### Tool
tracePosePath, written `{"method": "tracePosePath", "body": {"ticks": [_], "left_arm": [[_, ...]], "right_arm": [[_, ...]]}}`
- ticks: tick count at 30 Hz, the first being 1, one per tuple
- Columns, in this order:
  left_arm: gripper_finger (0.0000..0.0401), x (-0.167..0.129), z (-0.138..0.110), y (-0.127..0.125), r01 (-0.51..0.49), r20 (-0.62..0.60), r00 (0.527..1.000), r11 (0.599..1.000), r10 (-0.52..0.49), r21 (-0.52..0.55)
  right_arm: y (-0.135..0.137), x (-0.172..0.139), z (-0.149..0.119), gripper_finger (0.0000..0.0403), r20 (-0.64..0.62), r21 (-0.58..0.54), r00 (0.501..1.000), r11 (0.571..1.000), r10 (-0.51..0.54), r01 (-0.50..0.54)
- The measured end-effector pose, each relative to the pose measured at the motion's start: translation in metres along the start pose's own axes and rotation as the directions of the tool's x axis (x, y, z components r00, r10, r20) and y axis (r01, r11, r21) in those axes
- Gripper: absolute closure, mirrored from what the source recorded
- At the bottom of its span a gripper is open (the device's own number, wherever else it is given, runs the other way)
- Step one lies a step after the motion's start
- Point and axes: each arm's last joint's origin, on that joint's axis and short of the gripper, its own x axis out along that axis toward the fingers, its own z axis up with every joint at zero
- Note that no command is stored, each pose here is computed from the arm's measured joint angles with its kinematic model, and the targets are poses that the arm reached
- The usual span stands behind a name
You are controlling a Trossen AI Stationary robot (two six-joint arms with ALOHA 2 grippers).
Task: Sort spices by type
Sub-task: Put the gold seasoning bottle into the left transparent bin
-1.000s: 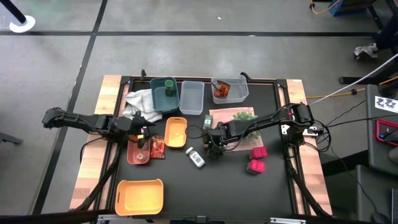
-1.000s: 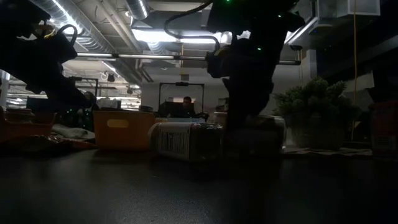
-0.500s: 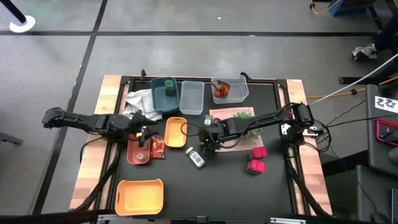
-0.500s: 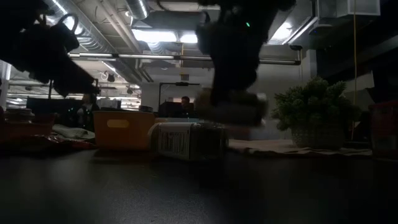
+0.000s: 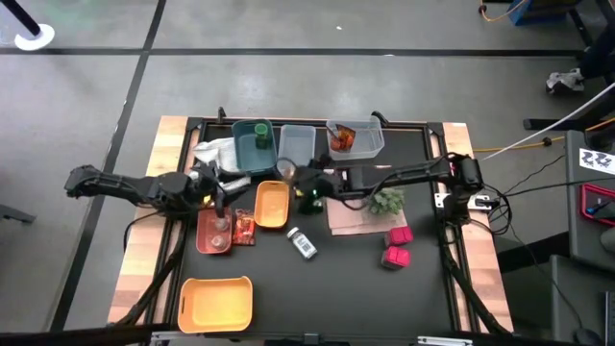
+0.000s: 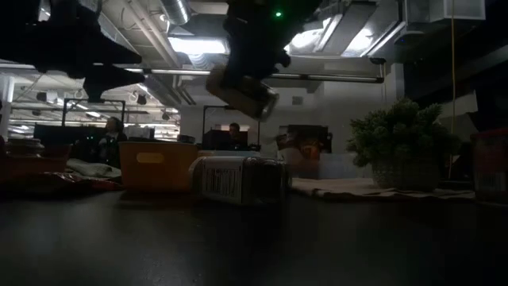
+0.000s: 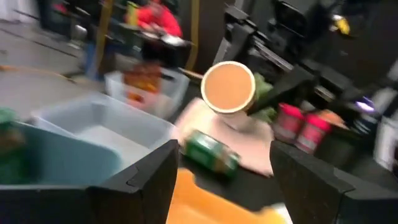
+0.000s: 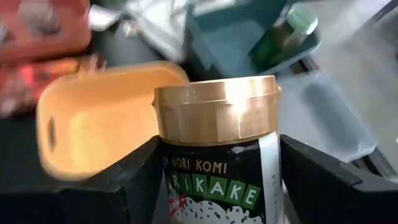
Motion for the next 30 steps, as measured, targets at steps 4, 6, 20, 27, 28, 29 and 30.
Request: {"method": "tracePosePath", "body": {"ticks": [4,6,20,27,28,29,30], "left_arm": [[0.0164,0.005,0.005,0.0,-0.087,0.068,0.994,0.996,0.087,0.006],[0.0164,0.009,0.006,0.0,-0.12,0.084,0.989,0.993,0.119,0.008],[0.0164,0.059,0.003,0.021,-0.429,0.077,0.902,0.902,0.425,0.042],[0.0164,0.103,0.013,0.03,-0.522,0.014,0.852,0.847,0.524,0.102],[0.0164,0.108,0.013,0.031,-0.53,0.005,0.846,0.841,0.533,0.11],[0.0164,0.114,0.013,0.032,-0.537,-0.004,0.841,0.835,0.542,0.117],[0.0164,0.119,0.013,0.033,-0.542,-0.014,0.837,0.831,0.547,0.123]], "right_arm": [[-0.02,0.01,0.013,0.0124,0.102,0.018,0.994,0.999,-0.034,0.032],[-0.03,0.015,0.016,0.0124,0.141,0.028,0.989,0.999,-0.041,0.038],[-0.068,0.049,0.0,0.0123,0.342,0.077,0.94,0.996,0.006,-0.034],[-0.071,0.058,-0.016,0.0123,0.386,0.061,0.922,0.998,0.01,-0.036],[-0.071,0.059,-0.019,0.0123,0.384,0.057,0.923,0.998,0.01,-0.034],[-0.071,0.06,-0.022,0.0123,0.377,0.049,0.926,0.998,0.01,-0.031],[-0.072,0.062,-0.026,0.0123,0.369,0.04,0.93,0.999,0.008,-0.025]]}}
